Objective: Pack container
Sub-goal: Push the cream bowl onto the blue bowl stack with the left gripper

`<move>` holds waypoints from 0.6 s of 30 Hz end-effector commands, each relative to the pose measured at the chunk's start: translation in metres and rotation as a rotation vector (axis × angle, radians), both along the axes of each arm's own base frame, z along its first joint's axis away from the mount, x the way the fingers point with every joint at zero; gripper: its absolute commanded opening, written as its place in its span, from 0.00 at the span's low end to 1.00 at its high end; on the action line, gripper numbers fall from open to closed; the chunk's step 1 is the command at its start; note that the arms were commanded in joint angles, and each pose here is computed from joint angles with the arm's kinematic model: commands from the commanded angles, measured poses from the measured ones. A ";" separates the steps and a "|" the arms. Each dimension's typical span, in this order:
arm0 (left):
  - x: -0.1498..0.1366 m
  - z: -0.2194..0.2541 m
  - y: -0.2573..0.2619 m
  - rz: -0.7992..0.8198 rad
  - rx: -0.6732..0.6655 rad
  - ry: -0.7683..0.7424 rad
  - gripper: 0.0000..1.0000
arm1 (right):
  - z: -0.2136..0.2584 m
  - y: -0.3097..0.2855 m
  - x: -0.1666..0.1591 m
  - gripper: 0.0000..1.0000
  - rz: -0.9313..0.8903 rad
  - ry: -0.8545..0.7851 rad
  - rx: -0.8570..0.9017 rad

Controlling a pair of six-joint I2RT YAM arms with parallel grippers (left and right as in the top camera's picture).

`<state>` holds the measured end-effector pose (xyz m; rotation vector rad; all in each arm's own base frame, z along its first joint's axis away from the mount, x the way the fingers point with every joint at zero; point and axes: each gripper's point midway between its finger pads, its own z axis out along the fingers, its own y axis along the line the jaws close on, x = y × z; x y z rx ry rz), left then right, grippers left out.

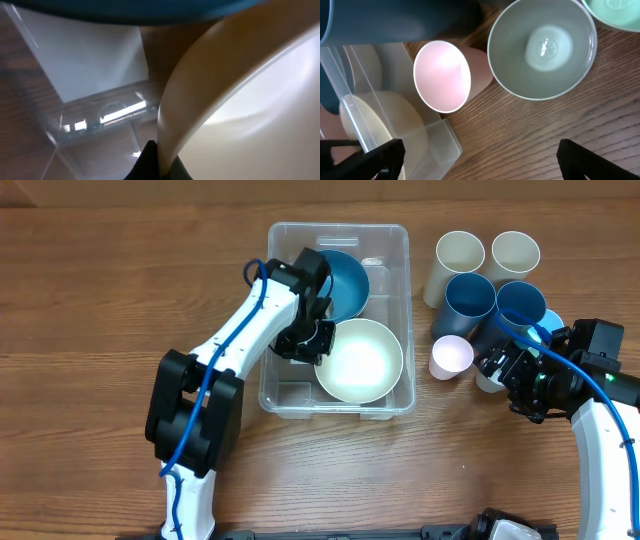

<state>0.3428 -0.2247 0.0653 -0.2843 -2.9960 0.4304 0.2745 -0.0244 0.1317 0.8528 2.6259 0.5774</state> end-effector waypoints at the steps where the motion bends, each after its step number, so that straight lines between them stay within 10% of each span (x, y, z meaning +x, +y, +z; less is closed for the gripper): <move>1: 0.013 0.085 -0.015 -0.022 -0.153 -0.171 0.04 | 0.009 -0.002 0.005 1.00 -0.002 -0.028 -0.001; 8: 0.035 0.166 0.014 0.033 -0.108 -0.449 0.04 | 0.009 -0.001 0.005 1.00 -0.002 -0.026 0.000; 18: 0.097 0.137 0.072 0.191 -0.020 -0.489 0.04 | 0.009 -0.001 0.004 1.00 -0.002 -0.023 0.001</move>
